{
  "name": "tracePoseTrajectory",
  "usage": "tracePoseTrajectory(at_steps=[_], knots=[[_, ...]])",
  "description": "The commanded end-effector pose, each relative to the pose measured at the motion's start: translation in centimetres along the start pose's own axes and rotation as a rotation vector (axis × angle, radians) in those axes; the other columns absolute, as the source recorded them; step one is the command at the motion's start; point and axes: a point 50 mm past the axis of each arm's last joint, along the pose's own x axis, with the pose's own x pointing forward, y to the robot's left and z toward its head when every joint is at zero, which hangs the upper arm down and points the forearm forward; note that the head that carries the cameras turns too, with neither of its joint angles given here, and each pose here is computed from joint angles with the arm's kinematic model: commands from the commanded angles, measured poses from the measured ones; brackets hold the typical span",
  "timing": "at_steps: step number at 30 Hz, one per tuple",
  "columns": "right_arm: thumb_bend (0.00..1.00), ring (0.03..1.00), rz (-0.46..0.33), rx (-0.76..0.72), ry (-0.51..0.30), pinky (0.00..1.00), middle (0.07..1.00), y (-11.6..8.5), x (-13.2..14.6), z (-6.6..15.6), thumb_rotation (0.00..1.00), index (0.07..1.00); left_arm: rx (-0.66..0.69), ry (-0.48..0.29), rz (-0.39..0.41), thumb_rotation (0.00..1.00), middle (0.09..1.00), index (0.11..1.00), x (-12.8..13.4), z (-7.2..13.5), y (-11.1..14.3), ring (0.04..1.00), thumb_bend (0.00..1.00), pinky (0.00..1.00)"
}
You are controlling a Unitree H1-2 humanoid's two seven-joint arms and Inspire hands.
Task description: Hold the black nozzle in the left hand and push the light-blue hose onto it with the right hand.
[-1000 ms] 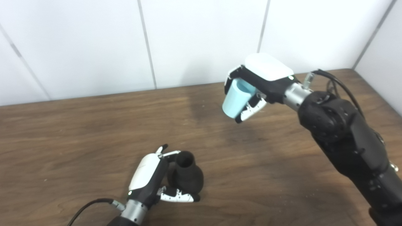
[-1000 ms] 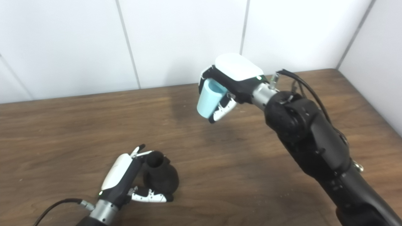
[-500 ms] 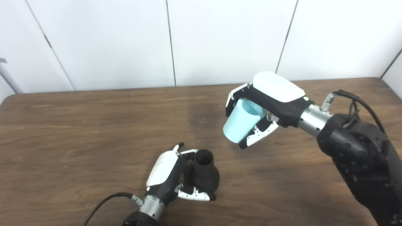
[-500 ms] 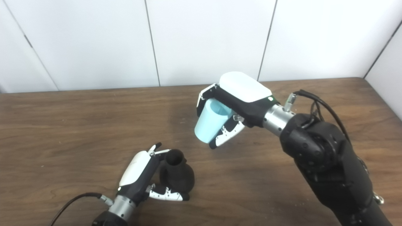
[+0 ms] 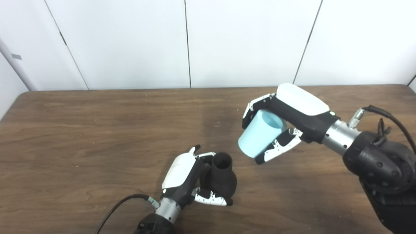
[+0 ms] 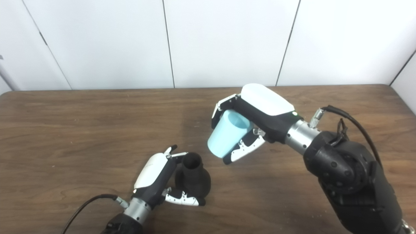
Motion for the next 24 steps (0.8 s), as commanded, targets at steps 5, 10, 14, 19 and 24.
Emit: tracePoseTrajectory(at_steps=[5, 10, 14, 19, 24], knots=[[0.50, 0.430, -0.058, -0.037, -0.059, 0.31, 0.504, -1.0, 0.2, 0.8, 0.00, 0.512, 0.020, 0.117, -0.140, 0.00, 0.490, 0.495, -1.0, -1.9, -2.7, 0.676, 0.52, 1.00], [0.50, 0.430, -0.053, -0.026, -0.073, 0.31, 0.504, -0.9, 0.5, 1.1, 0.00, 0.516, 0.024, 0.114, -0.139, 0.00, 0.490, 0.495, -0.8, -1.8, -2.9, 0.675, 0.52, 1.00], [0.50, 0.431, -0.052, -0.026, -0.084, 0.31, 0.504, -0.9, 0.8, 1.4, 0.00, 0.515, 0.024, 0.115, -0.139, 0.00, 0.496, 0.490, -0.7, -1.7, -3.0, 0.675, 0.52, 1.00], [0.50, 0.433, -0.053, -0.034, -0.098, 0.31, 0.504, -0.8, 1.2, 1.7, 0.00, 0.516, 0.020, 0.117, -0.139, 0.00, 0.499, 0.487, -0.7, -1.6, -3.0, 0.677, 0.52, 1.00], [0.50, 0.433, -0.052, -0.045, -0.107, 0.31, 0.509, -0.5, 1.4, 1.6, 0.00, 0.518, 0.016, 0.117, -0.139, 0.00, 0.499, 0.487, -0.6, -1.4, -3.2, 0.678, 0.52, 1.00]])
